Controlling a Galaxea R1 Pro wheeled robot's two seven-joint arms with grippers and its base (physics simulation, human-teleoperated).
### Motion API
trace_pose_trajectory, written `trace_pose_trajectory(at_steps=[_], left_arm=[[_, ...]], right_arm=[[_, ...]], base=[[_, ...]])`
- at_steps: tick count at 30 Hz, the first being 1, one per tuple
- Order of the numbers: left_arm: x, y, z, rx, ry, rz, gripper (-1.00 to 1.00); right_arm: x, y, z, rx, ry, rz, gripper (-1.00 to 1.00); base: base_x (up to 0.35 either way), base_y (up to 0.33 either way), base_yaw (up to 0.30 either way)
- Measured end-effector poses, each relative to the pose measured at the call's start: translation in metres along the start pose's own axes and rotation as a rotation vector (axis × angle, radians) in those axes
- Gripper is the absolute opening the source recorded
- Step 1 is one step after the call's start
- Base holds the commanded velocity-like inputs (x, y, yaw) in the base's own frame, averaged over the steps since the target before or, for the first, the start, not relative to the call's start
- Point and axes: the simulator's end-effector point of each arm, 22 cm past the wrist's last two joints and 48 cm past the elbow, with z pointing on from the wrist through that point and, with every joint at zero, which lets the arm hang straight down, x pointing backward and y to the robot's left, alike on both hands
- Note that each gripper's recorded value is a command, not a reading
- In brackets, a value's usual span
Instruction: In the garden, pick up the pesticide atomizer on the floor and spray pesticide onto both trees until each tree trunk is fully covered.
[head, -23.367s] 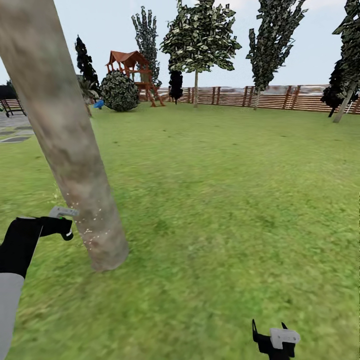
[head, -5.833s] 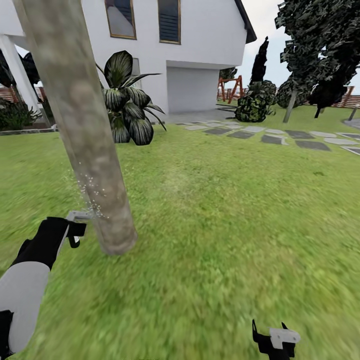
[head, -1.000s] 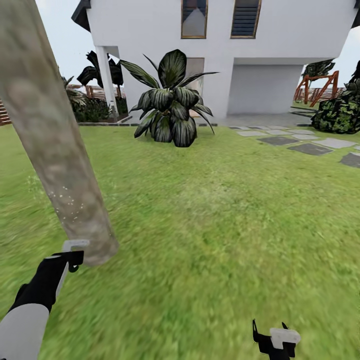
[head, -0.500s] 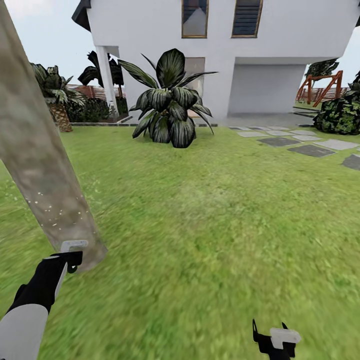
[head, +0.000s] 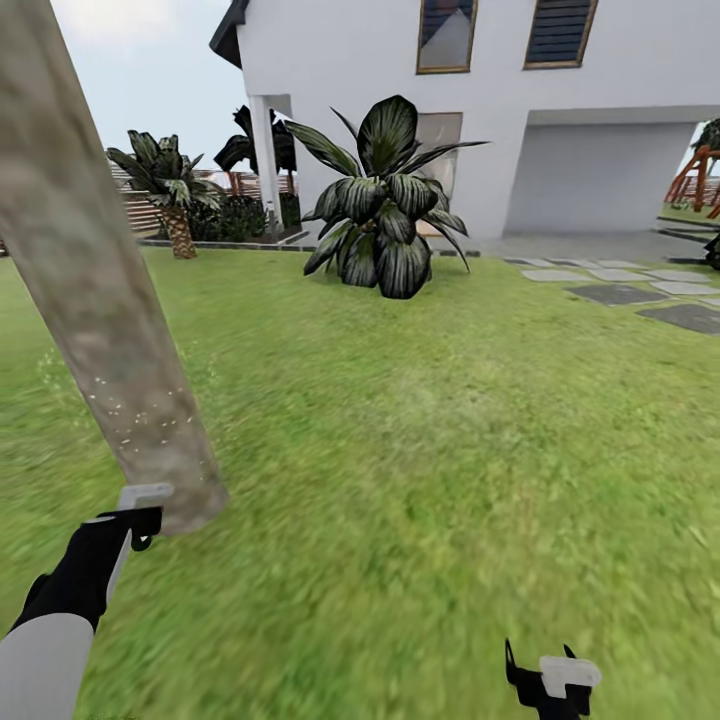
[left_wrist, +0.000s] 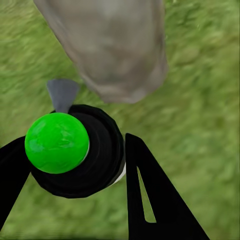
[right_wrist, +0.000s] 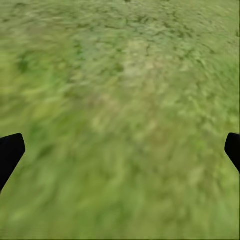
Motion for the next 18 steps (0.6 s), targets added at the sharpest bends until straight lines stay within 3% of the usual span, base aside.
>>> trace_pose_trajectory(at_steps=[13,18], left_arm=[[-0.0001,0.0014,0.0,-0.002,0.0,0.0,-1.0],[0.0001,0.0018,0.0001,-0.003,0.0,0.0,-1.0]], right_arm=[[0.0,0.0,0.0,0.0,0.0,0.0,1.0],[0.0001,0.0,-0.0001,0.0,0.0,0.0,1.0]], base=[[0.165,-0.25,0.038],[0.159,-0.25,0.208]])
